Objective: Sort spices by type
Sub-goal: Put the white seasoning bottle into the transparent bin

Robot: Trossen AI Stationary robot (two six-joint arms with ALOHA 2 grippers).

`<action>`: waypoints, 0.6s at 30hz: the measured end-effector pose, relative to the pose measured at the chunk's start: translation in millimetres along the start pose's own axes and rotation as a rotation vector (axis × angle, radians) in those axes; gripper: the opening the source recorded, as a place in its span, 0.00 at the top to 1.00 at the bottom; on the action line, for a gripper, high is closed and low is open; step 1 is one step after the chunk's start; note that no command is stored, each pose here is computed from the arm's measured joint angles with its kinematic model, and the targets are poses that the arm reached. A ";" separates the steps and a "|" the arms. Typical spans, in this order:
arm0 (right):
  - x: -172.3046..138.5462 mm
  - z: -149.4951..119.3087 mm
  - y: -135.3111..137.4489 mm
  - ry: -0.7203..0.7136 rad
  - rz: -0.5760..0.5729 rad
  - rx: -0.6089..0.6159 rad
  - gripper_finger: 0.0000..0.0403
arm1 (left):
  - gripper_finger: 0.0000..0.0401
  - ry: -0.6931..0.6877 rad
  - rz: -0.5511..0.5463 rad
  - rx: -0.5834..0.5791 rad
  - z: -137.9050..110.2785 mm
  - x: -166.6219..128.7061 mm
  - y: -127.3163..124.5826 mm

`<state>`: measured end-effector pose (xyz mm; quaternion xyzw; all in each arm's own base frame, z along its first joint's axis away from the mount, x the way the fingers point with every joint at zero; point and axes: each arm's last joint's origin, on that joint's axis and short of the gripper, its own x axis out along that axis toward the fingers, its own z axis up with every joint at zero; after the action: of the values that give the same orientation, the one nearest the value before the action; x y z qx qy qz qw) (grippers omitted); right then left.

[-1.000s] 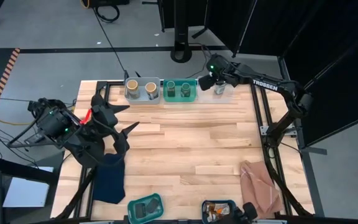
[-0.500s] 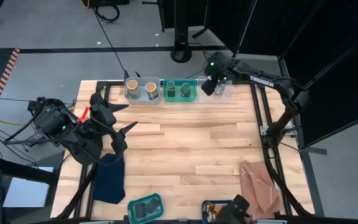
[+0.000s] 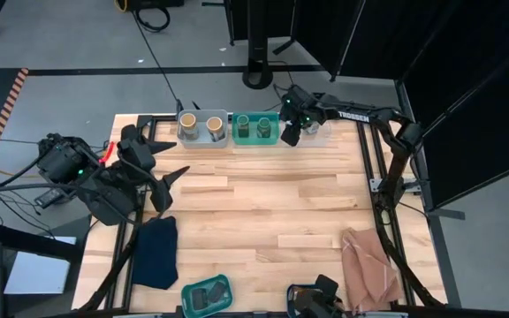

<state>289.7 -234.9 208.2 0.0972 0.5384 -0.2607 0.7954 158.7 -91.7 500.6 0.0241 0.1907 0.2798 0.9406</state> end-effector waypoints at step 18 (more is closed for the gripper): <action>5.8 -0.8 -8.3 -0.053 0.169 -0.225 0.49 | 0.25 -0.010 0.011 0.021 0.4 -0.4 1.2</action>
<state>286.4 -243.3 203.7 0.0455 0.5331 -0.1331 0.8343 157.9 -90.9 501.3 0.0364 0.1887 0.2828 0.9397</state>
